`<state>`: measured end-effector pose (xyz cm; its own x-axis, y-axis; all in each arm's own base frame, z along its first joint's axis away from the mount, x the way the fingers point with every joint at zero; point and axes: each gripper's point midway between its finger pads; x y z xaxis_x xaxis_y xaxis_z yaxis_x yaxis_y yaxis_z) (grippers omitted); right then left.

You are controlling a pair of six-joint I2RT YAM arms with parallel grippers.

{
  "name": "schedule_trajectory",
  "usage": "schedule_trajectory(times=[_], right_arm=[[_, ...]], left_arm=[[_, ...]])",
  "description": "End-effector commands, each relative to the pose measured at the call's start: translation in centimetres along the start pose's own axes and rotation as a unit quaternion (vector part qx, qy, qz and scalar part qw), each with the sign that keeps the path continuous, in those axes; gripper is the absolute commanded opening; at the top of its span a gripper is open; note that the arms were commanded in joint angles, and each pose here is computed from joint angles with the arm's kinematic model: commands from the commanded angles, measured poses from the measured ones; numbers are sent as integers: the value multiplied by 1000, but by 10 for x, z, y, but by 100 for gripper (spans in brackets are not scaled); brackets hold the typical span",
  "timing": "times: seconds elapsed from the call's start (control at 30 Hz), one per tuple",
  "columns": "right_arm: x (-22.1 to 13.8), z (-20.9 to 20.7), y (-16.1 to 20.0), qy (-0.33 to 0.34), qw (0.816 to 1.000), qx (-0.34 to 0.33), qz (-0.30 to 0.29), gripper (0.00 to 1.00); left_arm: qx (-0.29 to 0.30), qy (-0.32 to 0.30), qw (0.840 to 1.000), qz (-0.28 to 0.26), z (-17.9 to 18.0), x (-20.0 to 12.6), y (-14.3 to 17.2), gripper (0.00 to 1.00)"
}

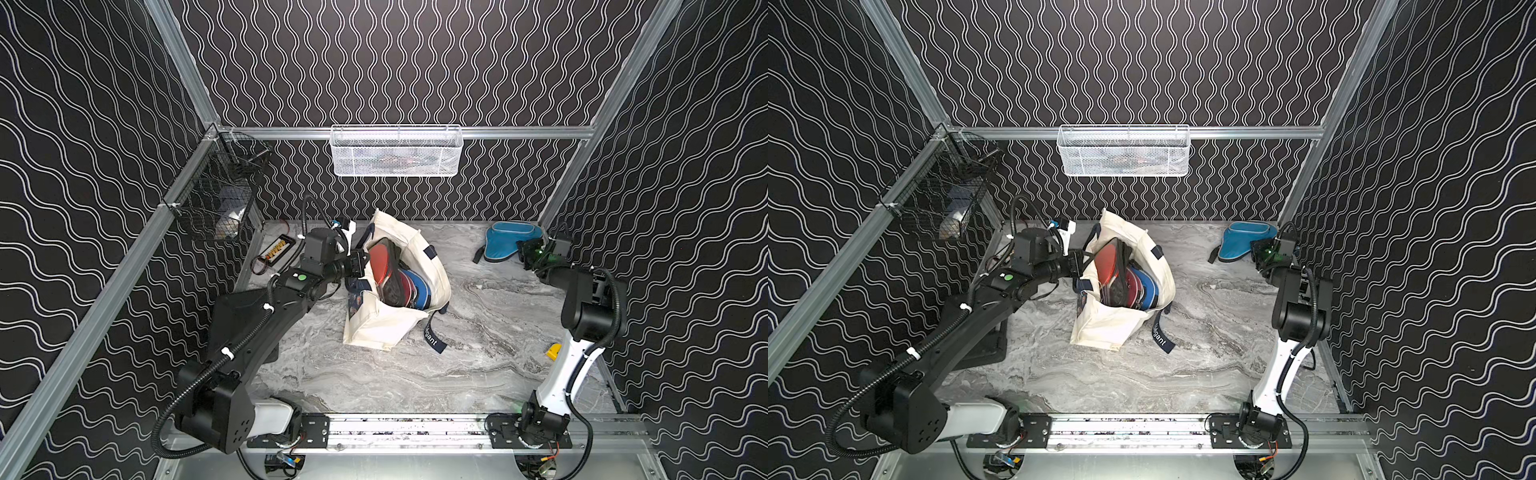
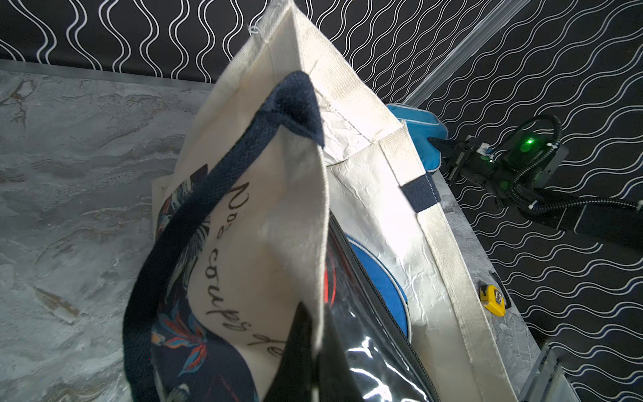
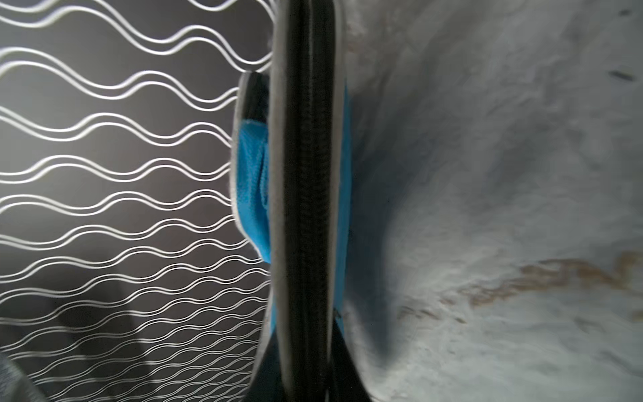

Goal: Remove the ping pong set from the canvas bag
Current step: Place the ping pong set at the corner of the board.

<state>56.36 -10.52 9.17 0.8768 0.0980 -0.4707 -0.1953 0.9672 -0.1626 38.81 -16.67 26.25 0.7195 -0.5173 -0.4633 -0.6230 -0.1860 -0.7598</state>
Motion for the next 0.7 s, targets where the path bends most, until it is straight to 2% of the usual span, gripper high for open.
schedule_trajectory(times=[0.0,0.17,0.33,0.4,0.47,0.53,0.67], right_arm=[[-4,-17,-1,52,998,-16,5,20],[-11,-27,-6,91,995,-33,19,33],[-20,-28,-9,126,991,-46,25,62],[-31,-22,-16,142,988,-58,7,76],[-44,-8,-21,144,987,-72,-10,84],[-54,6,-18,147,984,-94,-24,90],[-69,54,19,113,978,-172,-34,91]], left_arm=[[0,18,1000,-5,-9,-4,-2,0],[-1,20,1000,-4,-10,-3,-1,0],[-1,20,1000,-5,-11,-4,-2,0],[-1,21,1000,-6,-11,-4,-2,0],[-1,23,1000,-6,-12,-4,-3,0],[-1,23,1000,-6,-12,-4,-3,0],[0,21,1000,-5,-11,-4,-2,0]])
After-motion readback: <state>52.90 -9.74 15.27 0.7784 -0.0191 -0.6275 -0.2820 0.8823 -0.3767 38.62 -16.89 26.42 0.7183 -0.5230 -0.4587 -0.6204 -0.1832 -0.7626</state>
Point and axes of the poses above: each gripper's point midway between its finger pads, its own x axis out along the fingers, its own z axis along the line the jaws close on, y = z × x, and after that the axes turned 1 degree about x, right-handed
